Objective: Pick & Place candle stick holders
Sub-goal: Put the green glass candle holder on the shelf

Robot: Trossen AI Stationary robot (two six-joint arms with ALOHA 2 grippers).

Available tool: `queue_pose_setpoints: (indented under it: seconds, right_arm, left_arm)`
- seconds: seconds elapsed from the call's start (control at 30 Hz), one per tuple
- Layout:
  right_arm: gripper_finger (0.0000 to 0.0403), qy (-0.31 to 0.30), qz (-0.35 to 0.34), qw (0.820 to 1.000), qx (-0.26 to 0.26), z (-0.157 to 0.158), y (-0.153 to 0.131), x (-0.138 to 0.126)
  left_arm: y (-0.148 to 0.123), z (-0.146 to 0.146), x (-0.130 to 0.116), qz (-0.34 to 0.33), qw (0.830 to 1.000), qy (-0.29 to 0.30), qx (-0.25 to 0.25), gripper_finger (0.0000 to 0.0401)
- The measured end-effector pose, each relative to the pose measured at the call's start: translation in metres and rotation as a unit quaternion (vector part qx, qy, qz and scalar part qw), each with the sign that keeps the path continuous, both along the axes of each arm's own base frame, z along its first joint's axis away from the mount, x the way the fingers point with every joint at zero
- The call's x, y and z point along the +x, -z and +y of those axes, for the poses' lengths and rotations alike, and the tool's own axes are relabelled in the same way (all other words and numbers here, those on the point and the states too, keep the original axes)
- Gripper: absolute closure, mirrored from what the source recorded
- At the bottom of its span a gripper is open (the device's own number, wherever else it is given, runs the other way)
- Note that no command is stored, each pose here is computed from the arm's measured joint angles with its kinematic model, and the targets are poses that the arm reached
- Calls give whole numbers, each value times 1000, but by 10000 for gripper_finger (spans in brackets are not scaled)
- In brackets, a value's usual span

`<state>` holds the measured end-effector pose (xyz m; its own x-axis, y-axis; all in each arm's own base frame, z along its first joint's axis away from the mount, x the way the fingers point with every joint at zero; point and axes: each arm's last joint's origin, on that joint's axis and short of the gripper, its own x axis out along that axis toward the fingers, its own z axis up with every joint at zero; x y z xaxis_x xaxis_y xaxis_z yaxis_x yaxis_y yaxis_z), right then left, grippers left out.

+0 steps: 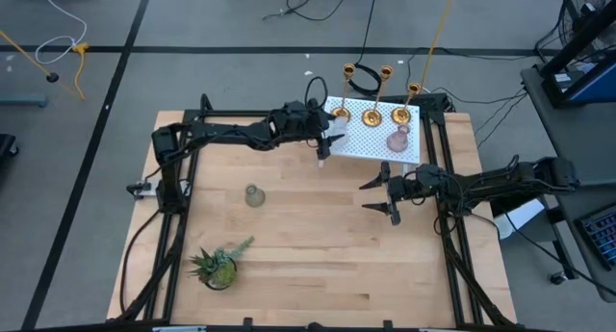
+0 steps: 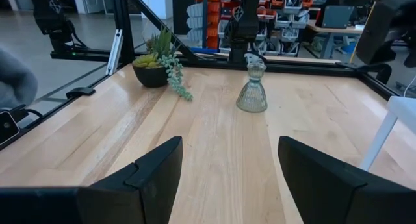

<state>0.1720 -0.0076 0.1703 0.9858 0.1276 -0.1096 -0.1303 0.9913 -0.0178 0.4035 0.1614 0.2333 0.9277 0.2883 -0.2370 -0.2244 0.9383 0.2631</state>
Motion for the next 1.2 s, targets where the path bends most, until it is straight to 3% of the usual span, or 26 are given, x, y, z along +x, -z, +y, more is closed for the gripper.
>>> queue_pose_setpoints:
  seconds: [0.23,0.37,0.53,0.73,0.83,1.0,1.1,1.2]
  right_arm:
    - [156,0,8,1000,2,0,2,0]
    - [156,0,10,1000,2,0,2,0]
    - [156,0,16,1000,3,0,3,0]
    - [156,0,23,1000,3,0,4,-1]
    - [156,0,23,1000,3,0,4,-1]
    - [156,0,23,1000,3,0,4,-1]
    - [156,0,24,1000,3,0,5,-1]
    - [156,0,27,1000,4,0,5,-1]
  left_arm:
    - [-2,-2,-1,8,1000,2,8,113]
    - [-17,-10,-8,31,999,-16,38,116]
    - [-52,-29,-31,74,995,-11,63,108]
    - [-91,-74,-78,163,983,49,66,107]
    - [-108,-94,-110,199,977,65,44,107]
    - [-126,-118,-165,213,974,38,-68,107]
    - [-114,-130,-188,189,978,46,-81,107]
    - [-82,-141,-204,159,981,57,-100,107]
